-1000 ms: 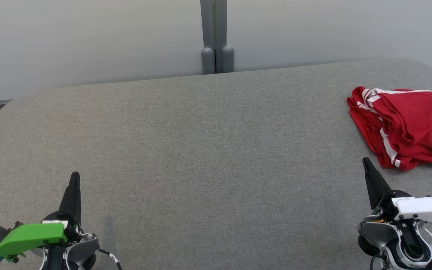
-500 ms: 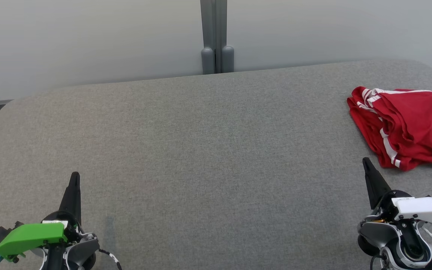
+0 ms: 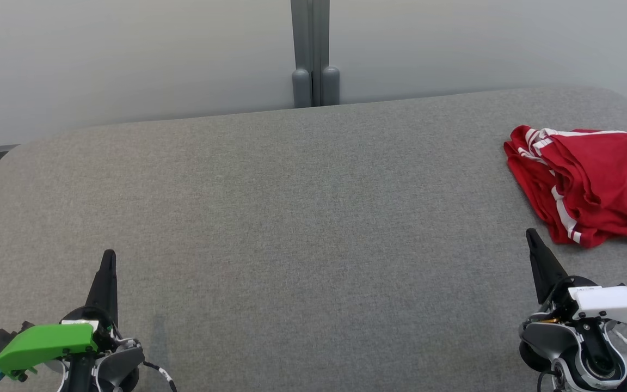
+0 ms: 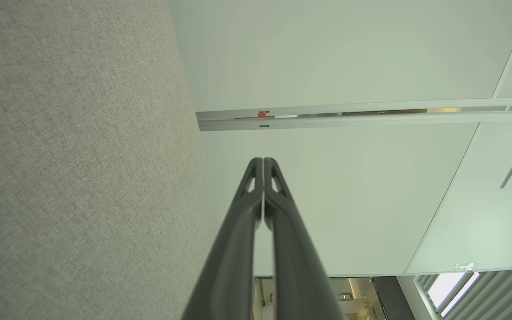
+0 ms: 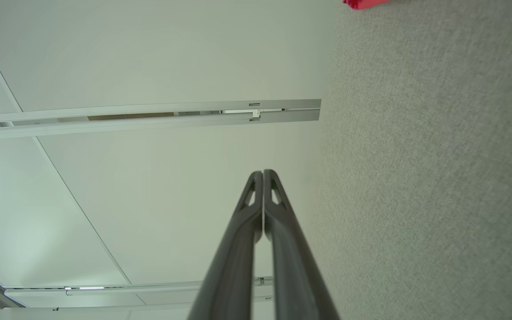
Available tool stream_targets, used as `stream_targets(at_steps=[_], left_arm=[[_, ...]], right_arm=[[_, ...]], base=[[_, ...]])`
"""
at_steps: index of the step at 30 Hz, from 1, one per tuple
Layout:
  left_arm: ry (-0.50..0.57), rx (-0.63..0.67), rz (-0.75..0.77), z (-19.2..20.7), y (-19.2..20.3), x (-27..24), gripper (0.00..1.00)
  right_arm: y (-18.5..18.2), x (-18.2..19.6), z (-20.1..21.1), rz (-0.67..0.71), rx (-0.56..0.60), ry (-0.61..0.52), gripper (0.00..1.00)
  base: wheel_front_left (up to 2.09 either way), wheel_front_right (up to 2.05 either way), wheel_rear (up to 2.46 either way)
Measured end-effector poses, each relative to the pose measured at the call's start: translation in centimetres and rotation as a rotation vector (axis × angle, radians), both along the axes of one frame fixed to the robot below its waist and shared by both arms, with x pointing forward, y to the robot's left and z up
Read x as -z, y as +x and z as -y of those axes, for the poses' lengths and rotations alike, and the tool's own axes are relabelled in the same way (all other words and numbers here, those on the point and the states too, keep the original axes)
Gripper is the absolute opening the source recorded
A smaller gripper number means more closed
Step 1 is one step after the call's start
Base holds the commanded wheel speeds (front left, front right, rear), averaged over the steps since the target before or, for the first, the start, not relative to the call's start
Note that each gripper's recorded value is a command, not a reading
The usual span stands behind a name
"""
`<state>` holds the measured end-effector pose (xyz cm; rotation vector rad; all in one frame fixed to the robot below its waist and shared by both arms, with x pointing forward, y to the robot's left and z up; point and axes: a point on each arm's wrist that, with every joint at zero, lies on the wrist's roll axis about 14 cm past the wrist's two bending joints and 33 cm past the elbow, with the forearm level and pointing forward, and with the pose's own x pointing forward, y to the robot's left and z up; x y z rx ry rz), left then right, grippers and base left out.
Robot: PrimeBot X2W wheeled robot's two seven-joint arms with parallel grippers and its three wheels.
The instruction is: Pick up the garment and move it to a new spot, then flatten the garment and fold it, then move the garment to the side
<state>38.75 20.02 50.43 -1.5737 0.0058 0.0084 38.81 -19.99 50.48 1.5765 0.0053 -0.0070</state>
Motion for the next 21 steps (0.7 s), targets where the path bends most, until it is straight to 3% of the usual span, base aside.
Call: stream_targets(at_steps=[21], left_arm=[[0.000,0.000,0.000,0.00,0.00,0.00,0.00]], right_arm=[[0.00,0.00,0.03,0.000,0.001,0.000,0.00]], base=[[0.00,0.00,0.00]])
